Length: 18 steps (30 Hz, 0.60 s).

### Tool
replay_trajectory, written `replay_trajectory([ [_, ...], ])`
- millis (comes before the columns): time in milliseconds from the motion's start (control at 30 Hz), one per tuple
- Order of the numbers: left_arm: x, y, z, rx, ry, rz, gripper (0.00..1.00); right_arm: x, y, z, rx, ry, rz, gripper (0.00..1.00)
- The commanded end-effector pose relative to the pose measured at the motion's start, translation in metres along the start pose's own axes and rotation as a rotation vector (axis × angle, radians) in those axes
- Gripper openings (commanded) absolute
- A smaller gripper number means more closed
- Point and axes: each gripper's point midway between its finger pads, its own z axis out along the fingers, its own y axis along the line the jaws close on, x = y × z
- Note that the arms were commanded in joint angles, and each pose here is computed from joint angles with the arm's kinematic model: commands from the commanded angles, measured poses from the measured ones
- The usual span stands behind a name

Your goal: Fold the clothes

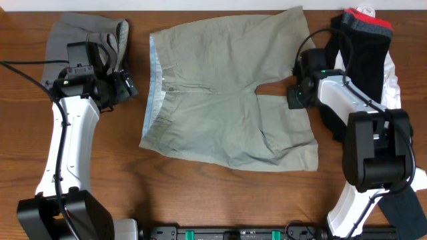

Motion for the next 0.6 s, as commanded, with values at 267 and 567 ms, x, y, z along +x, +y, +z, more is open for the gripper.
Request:
replay_trajectory([
  [267,0.006,0.001,0.007,-0.008,0.023,-0.003,0.93,-0.028,-0.056,-0.067,0.184,-0.110,0.154,0.03],
  [567,0.006,0.002,0.007,-0.008,0.023,0.020,0.98,-0.041,-0.056,-0.082,0.158,-0.174,0.299,0.61],
])
